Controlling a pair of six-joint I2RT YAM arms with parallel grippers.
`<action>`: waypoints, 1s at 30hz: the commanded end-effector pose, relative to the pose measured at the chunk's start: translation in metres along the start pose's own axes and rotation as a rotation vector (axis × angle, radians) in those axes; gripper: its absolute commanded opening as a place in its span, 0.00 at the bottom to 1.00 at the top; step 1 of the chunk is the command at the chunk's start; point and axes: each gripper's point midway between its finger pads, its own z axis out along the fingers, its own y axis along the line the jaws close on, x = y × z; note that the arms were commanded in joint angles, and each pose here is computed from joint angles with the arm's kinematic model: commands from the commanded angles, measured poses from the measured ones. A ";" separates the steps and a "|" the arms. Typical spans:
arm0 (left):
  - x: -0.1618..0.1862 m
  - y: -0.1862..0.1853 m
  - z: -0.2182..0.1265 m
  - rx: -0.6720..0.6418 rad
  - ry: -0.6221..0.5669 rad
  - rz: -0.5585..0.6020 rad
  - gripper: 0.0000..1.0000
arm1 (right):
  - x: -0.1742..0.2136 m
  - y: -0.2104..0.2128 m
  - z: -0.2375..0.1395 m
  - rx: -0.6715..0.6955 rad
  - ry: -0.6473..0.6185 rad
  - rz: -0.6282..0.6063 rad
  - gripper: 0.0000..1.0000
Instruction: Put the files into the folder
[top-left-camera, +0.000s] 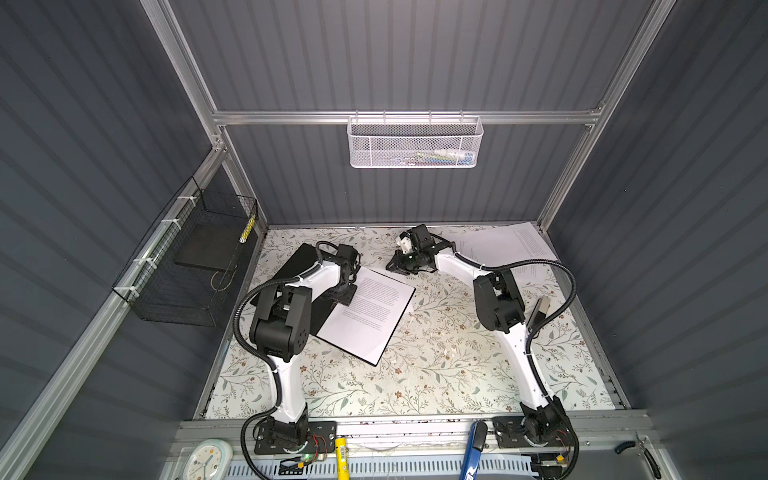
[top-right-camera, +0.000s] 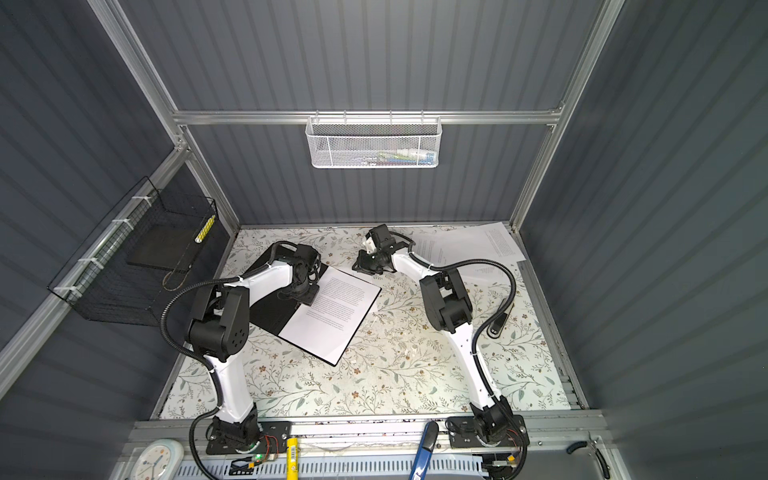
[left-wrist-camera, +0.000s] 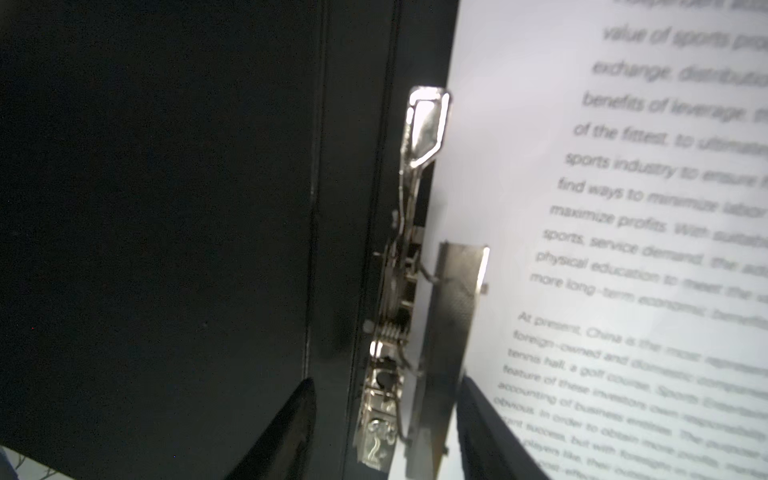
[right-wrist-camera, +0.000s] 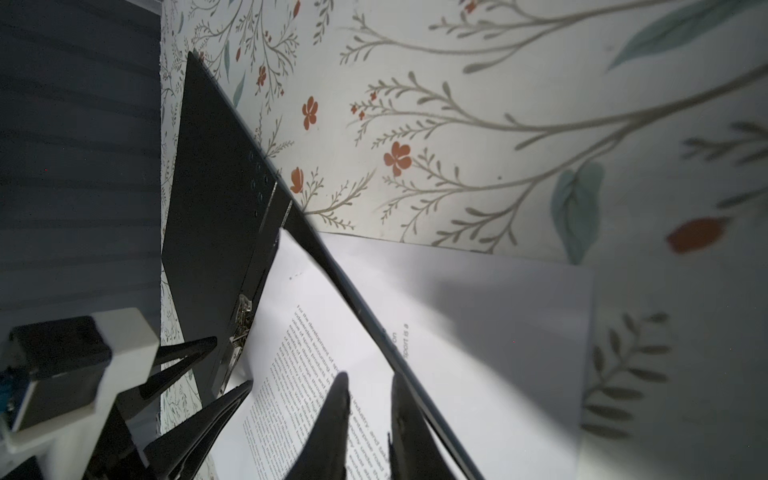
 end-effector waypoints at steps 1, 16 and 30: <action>-0.003 0.003 0.003 -0.003 0.007 0.000 0.46 | 0.003 -0.015 0.009 0.026 0.022 0.043 0.19; -0.033 0.013 -0.017 -0.027 -0.070 -0.048 0.35 | 0.005 -0.017 0.014 0.025 0.056 0.105 0.17; -0.033 -0.001 -0.008 0.027 -0.040 -0.022 0.37 | 0.005 -0.015 0.016 0.002 0.061 0.134 0.17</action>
